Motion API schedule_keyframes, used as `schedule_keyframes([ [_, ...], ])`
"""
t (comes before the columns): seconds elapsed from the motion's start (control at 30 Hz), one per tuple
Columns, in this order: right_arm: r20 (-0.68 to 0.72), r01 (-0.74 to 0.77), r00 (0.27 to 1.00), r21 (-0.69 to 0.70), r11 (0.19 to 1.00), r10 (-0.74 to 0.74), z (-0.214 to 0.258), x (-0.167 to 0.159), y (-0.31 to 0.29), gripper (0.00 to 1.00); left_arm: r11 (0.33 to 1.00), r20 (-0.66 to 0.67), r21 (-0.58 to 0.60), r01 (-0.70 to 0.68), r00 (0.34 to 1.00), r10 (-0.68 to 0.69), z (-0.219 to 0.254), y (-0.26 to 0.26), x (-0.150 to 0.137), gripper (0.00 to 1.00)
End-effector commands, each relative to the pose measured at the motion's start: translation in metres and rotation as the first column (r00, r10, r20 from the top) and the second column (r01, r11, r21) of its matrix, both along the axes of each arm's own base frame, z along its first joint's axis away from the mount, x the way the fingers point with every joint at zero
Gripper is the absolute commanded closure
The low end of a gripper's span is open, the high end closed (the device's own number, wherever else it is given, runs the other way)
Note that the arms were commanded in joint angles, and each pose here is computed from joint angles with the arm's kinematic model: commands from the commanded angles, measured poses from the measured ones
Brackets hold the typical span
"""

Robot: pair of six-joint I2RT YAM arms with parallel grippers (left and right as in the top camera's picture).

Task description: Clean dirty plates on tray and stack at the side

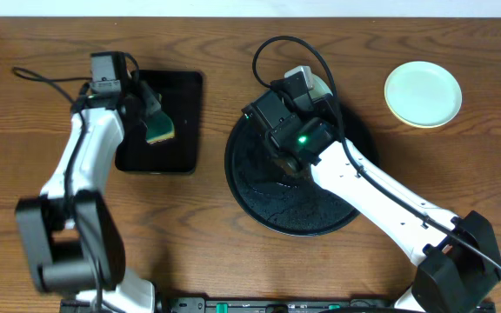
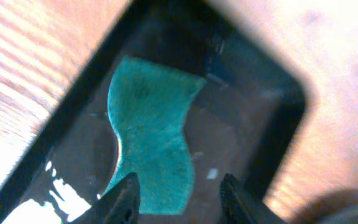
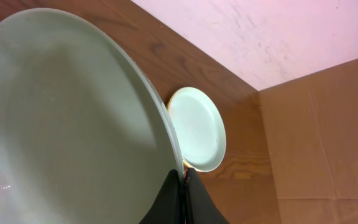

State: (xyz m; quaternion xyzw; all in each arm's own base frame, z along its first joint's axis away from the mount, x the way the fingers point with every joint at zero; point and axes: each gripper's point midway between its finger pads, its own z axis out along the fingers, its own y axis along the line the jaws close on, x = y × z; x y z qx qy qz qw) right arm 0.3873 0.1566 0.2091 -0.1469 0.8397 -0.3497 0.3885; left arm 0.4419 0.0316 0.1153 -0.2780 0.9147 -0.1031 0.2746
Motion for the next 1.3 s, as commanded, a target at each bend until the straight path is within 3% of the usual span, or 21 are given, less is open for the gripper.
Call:
schedule_keyframes([
  [0.0, 0.073, 0.028, 0.997, 0.023, 0.999, -0.029, 0.021, 0.001, -0.001, 0.99, 1.0, 0.136, 0.02, -0.003, 0.991, 0.0, 0.057, 0.002, 0.0, 0.47],
  [0.07, 0.088, 0.04, 0.995, 0.008, 0.999, -0.04, 0.024, 0.001, -0.004, 0.99, 1.0, 0.173, 0.024, -0.003, 0.985, -0.001, 0.073, 0.002, -0.003, 0.3],
  [0.1, 0.106, 0.053, 0.993, -0.009, 0.999, -0.052, 0.028, 0.001, -0.007, 0.99, 1.0, 0.188, 0.026, -0.004, 0.982, -0.001, 0.079, 0.002, -0.004, 0.28],
  [0.3, 0.228, 0.146, 0.969, -0.22, 0.965, -0.094, 0.069, 0.003, -0.023, 0.99, 1.0, 0.196, 0.027, -0.004, 0.981, -0.001, 0.083, 0.001, -0.006, 0.24],
  [0.53, 0.072, 0.022, 0.997, -0.481, 0.876, 0.015, 0.087, 0.013, -0.009, 0.99, 1.0, 0.183, 0.025, -0.004, 0.983, -0.001, 0.081, 0.001, -0.008, 0.23],
  [1.0, 0.089, -0.018, 0.994, -0.445, 0.896, 0.064, 0.09, 0.019, 0.005, 0.99, 1.0, 0.164, 0.023, -0.003, 0.986, -0.001, 0.078, 0.001, -0.012, 0.22],
  [1.27, 0.178, 0.043, 0.984, -0.175, 0.984, -0.011, 0.069, 0.036, -0.017, 0.99, 1.0, 0.164, 0.023, -0.003, 0.986, -0.001, 0.078, 0.001, -0.012, 0.21],
])
